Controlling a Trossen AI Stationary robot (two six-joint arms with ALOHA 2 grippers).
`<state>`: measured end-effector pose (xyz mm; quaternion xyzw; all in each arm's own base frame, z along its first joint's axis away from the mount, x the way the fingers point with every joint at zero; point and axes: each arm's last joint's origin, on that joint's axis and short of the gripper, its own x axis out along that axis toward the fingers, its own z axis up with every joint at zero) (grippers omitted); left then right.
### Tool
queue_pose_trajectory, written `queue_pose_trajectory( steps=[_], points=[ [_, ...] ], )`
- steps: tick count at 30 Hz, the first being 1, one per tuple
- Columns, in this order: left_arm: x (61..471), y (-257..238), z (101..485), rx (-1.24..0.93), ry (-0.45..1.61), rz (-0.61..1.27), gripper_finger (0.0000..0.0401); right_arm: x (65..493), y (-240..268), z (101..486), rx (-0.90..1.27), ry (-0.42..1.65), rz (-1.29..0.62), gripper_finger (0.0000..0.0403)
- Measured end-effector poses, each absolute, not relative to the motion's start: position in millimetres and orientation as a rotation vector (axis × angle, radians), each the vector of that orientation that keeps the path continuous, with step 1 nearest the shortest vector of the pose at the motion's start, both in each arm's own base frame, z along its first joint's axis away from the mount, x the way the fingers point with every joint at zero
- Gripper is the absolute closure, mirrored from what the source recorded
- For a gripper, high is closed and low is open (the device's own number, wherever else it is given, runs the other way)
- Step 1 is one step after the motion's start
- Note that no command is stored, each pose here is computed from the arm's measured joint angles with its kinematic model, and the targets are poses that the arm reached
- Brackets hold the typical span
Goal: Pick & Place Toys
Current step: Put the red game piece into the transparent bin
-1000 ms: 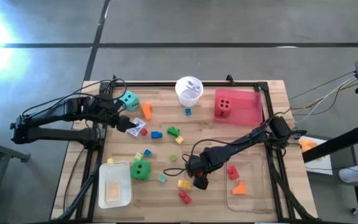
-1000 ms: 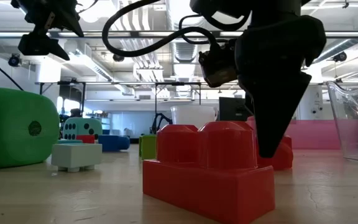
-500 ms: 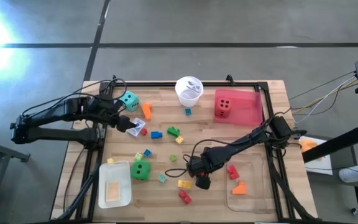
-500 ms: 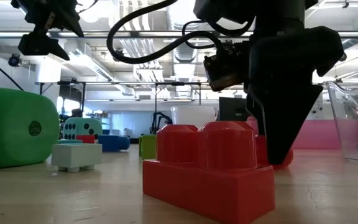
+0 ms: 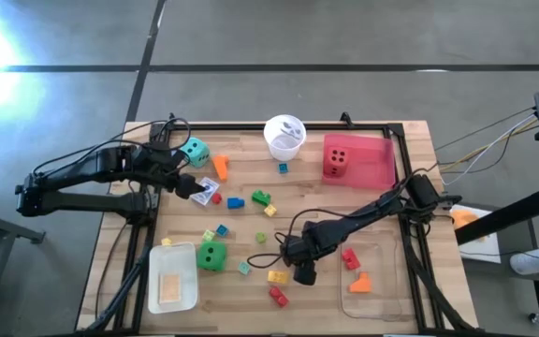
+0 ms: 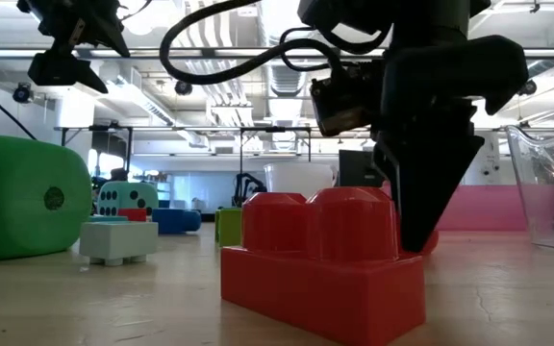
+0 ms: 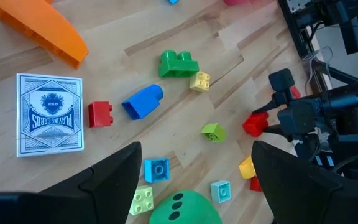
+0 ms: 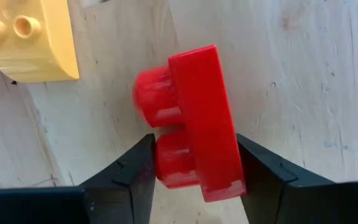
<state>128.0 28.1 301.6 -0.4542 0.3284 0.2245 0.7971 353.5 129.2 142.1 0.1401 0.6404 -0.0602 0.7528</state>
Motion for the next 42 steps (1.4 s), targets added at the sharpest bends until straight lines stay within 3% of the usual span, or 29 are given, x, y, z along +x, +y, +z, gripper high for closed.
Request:
queue_pose_trajectory(
  steps=[5, 13, 21, 26, 33, 42],
  points=[
    [127.9, 28.2, 301.6, -0.976, 0.705, 0.482, 0.0094, 355.7, 130.1, 149.6, 0.338, 1.387, -0.135, 0.0234],
    [127.9, 28.2, 301.6, -0.976, 0.705, 0.482, 0.0094, 343.4, 126.0, 199.8, 0.339, 1.307, -0.072, 0.0235],
    [127.8, 28.1, 301.6, -0.974, 0.706, 0.482, 0.0094, 296.9, 129.3, 252.0, 0.349, 1.363, 0.004, 0.0246],
    [127.8, 28.1, 301.5, -0.971, 0.708, 0.481, 0.0094, 262.5, 129.9, 275.3, 0.427, 1.381, -0.045, 0.0246],
    [127.9, 28.2, 301.5, -0.961, 0.709, 0.477, 0.0094, 217.7, 137.4, 278.6, 0.494, 1.405, -0.072, 0.0247],
    [128.3, 28.3, 301.2, -0.953, 0.713, 0.475, 0.0094, 170.8, 147.9, 243.5, 0.585, 1.510, -0.233, 0.0247]
  ],
)
